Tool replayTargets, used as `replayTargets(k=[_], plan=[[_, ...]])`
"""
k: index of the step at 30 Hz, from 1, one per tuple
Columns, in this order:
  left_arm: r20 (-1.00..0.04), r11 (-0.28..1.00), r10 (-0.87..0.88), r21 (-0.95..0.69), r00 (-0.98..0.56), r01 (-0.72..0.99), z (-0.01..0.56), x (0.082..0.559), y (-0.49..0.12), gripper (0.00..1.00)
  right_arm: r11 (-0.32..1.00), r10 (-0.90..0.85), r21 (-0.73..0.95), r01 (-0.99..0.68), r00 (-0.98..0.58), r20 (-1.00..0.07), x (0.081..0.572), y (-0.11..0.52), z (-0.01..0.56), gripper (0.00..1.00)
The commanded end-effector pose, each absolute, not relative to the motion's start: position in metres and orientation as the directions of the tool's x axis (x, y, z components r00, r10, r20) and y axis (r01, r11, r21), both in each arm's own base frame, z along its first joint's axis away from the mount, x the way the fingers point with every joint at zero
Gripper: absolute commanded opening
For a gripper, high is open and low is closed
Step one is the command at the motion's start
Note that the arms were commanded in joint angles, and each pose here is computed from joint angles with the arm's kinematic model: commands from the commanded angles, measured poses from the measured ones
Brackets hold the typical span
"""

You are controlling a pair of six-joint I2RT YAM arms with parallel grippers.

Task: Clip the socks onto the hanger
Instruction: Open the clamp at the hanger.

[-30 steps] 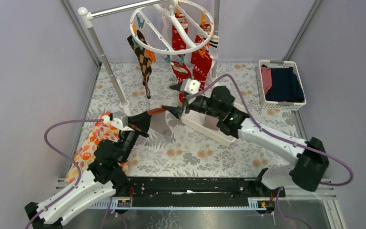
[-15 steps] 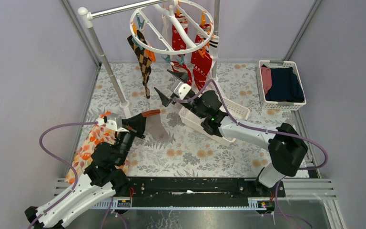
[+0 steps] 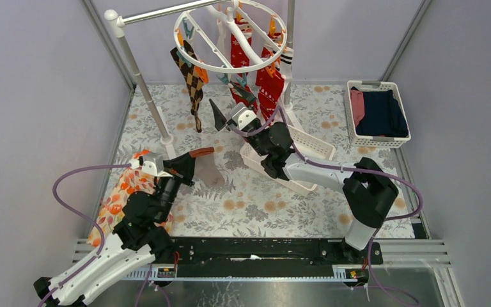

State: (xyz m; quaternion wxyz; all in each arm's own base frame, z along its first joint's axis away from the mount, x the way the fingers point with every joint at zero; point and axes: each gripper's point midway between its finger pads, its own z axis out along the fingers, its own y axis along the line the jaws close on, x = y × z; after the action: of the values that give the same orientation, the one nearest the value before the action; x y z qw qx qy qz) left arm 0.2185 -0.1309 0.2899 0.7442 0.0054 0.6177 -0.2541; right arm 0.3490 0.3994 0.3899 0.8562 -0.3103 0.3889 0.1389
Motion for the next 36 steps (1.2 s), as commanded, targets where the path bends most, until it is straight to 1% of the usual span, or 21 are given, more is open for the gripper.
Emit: replayTargets(k=[1,13,20,26,29,32,34,36], plan=[[-0.924,0.882,-0.367,-0.309,0.108,0.355,0.284,0.221,-0.126,0.00,0.852,0.040,-0.366,-0.374,0.745,-0.666,0.347,0.385,0.439,0.80],[-0.924,0.882,-0.367,-0.307,0.111,0.357,0.285,0.220,-0.125,0.00,0.901,0.018,-0.307,-0.307,0.733,-0.680,0.370,0.386,0.444,0.77],[-0.925,0.883,-0.363,-0.303,0.114,0.359,0.286,0.220,-0.126,0.00,0.914,-0.020,-0.302,-0.272,0.712,-0.702,0.381,0.386,0.440,0.69],[-0.923,0.881,-0.367,-0.304,0.118,0.361,0.288,0.220,-0.125,0.00,0.915,-0.041,-0.306,-0.264,0.694,-0.719,0.388,0.390,0.436,0.72],[-0.923,0.882,-0.366,-0.303,0.119,0.361,0.288,0.220,-0.125,0.00,0.912,-0.048,-0.313,-0.266,0.688,-0.724,0.391,0.393,0.435,0.72],[-0.922,0.880,-0.369,-0.305,0.120,0.363,0.289,0.219,-0.125,0.00,0.909,-0.056,-0.320,-0.265,0.685,-0.727,0.392,0.395,0.437,0.69],[-0.921,0.880,-0.370,-0.306,0.120,0.364,0.289,0.219,-0.125,0.00,0.909,-0.061,-0.324,-0.261,0.687,-0.724,0.392,0.394,0.440,0.64],[-0.921,0.879,-0.370,-0.305,0.120,0.365,0.289,0.219,-0.125,0.00,0.910,-0.065,-0.325,-0.258,0.686,-0.725,0.393,0.393,0.442,0.61]])
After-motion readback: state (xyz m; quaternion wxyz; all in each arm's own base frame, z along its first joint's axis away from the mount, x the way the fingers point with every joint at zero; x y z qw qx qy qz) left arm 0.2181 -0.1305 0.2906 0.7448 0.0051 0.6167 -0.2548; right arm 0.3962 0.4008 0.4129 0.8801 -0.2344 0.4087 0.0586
